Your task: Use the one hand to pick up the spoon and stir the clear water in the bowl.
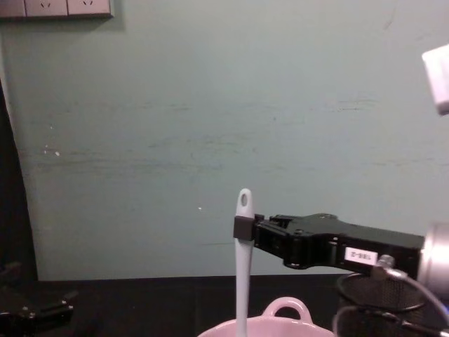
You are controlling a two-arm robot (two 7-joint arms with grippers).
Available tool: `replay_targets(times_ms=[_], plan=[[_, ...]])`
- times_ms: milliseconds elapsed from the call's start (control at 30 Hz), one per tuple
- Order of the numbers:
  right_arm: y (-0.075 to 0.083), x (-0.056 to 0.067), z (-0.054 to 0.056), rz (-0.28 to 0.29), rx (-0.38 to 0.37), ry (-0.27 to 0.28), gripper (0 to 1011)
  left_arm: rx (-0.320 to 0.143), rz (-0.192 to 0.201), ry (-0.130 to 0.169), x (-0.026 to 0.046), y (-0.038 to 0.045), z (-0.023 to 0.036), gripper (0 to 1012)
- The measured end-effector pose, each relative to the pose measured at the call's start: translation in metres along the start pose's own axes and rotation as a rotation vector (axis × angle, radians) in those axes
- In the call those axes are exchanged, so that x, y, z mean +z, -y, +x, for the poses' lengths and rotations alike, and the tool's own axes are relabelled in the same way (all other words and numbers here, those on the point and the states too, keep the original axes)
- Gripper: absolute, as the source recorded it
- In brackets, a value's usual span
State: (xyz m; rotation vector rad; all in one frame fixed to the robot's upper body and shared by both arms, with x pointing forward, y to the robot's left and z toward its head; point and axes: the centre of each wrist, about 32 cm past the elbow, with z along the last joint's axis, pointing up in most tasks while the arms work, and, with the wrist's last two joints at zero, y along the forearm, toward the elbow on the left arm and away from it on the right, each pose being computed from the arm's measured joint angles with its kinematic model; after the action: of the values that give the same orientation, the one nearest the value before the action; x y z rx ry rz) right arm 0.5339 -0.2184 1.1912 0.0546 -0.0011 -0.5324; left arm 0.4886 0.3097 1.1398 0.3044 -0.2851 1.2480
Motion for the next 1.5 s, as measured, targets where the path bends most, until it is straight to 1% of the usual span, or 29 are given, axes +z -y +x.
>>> replay_targets(times_ms=[133,233,267,367,467,533,567,733,767,867,967,1000,1067,1200,1333,1400,1500], plan=[[-0.007,-0.005,0.011,0.003,-0.027,0.000,121,0.000,0.000,0.000,0.0000,0.0000,0.0000,1005],[-0.007,-0.006,0.017,0.007,-0.048,0.005,121,0.000,0.000,0.000,0.0000,0.0000,0.0000,1005],[-0.005,-0.007,0.021,0.010,-0.067,0.007,121,0.000,0.000,0.000,0.0000,0.0000,0.0000,1005],[0.001,-0.006,0.028,0.017,-0.104,0.014,122,0.000,0.000,0.000,0.0000,0.0000,0.0000,1005],[0.009,-0.005,0.031,0.020,-0.131,0.020,121,0.000,0.000,0.000,0.0000,0.0000,0.0000,1005],[0.015,-0.004,0.032,0.022,-0.144,0.026,121,0.000,0.000,0.000,0.0000,0.0000,0.0000,1005],[0.015,-0.004,0.032,0.022,-0.144,0.026,121,0.000,0.000,0.000,0.0000,0.0000,0.0000,1005],[0.026,-0.002,0.027,0.019,-0.150,0.042,121,0.000,0.000,0.000,0.0000,0.0000,0.0000,1005],[0.028,-0.001,0.024,0.015,-0.145,0.046,121,0.000,0.000,0.000,0.0000,0.0000,0.0000,1005],[0.029,-0.001,0.018,0.010,-0.132,0.052,121,0.000,0.000,0.000,0.0000,0.0000,0.0000,1005],[0.028,0.000,0.008,0.006,-0.100,0.057,121,0.000,0.000,0.000,0.0000,0.0000,0.0000,1005],[0.028,0.000,0.008,0.006,-0.100,0.057,121,0.000,0.000,0.000,0.0000,0.0000,0.0000,1005],[0.025,0.000,0.000,0.003,-0.062,0.056,121,0.000,0.000,0.000,0.0000,0.0000,0.0000,1005],[0.018,-0.002,-0.007,0.001,-0.025,0.048,121,0.000,0.000,0.000,0.0000,0.0000,0.0000,1005],[0.011,-0.003,-0.010,0.006,-0.004,0.042,121,0.000,0.000,0.000,0.0000,0.0000,0.0000,1005],[0.010,-0.003,-0.011,0.007,-0.002,0.041,121,0.000,0.000,0.000,0.0000,0.0000,0.0000,1005],[0.002,-0.002,-0.009,0.020,0.002,0.036,121,0.000,0.000,0.000,0.0000,0.0000,0.0000,1005]])
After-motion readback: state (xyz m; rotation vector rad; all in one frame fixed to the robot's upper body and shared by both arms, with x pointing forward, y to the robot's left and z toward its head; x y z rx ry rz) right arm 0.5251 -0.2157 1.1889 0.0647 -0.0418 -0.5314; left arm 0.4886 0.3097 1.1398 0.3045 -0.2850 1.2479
